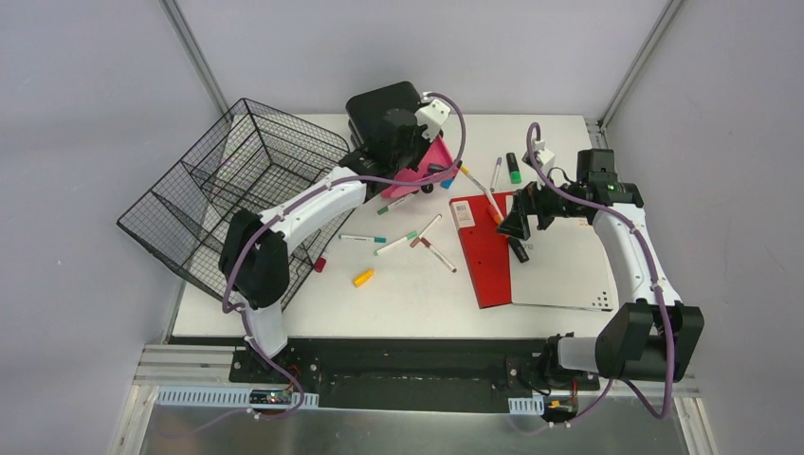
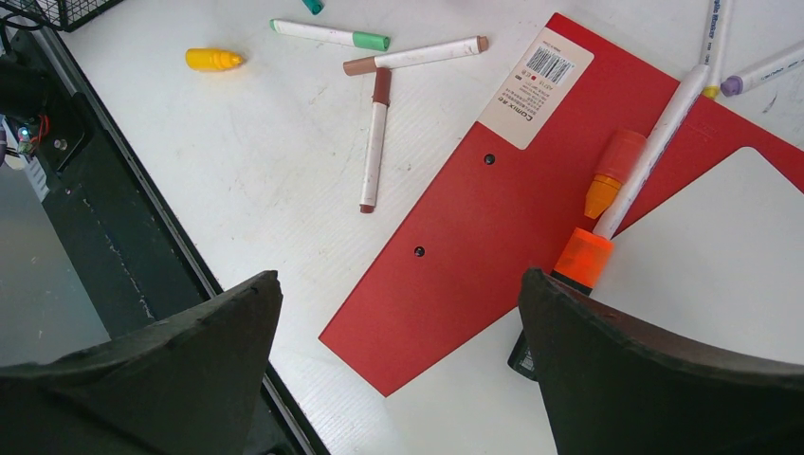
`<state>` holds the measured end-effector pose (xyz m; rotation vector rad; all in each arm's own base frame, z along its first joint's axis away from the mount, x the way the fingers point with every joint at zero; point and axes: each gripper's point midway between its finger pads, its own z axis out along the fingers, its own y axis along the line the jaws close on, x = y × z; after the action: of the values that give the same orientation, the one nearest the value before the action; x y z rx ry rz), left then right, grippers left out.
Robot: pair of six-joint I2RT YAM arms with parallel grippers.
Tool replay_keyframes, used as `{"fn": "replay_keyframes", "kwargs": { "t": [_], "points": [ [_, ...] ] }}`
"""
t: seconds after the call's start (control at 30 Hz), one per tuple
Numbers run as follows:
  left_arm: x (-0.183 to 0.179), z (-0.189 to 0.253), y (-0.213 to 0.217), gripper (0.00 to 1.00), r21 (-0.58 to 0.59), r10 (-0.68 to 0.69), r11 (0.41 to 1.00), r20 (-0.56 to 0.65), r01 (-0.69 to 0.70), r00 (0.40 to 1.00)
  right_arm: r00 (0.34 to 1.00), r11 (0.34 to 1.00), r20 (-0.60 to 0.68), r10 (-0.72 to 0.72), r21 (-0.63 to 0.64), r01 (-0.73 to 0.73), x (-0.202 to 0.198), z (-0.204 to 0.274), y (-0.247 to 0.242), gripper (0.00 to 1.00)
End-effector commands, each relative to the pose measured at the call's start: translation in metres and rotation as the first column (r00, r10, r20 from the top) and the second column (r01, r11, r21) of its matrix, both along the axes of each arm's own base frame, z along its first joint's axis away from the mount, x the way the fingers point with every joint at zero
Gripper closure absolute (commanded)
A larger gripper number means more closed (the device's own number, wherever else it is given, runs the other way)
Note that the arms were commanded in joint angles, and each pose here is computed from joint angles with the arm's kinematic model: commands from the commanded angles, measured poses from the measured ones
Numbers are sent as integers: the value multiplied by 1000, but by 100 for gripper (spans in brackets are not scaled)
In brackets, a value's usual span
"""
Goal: Organize the desk
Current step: Place the stationery in the drawer, then pick up the stationery from the center of the board.
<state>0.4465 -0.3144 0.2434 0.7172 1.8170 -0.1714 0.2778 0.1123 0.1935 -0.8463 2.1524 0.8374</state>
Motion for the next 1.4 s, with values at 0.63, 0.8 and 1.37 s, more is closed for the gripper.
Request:
{"fn": "replay_keyframes", "kwargs": {
  "t": [0.63,0.8,1.37],
  "points": [
    [14,21,-1,40,-46,53,998,12,-52,999,998,999,60,30,8,-31,1,14,4,1],
    [-15,35,-6,30,-169,-16,986,-76,3,997,997,999,66,31,11,-32,1,15,4,1],
    [-99,33,23,16,-484,-269,870,-311,91,912,999,999,32,23,41,-24,6,7,11,1]
  ]
}}
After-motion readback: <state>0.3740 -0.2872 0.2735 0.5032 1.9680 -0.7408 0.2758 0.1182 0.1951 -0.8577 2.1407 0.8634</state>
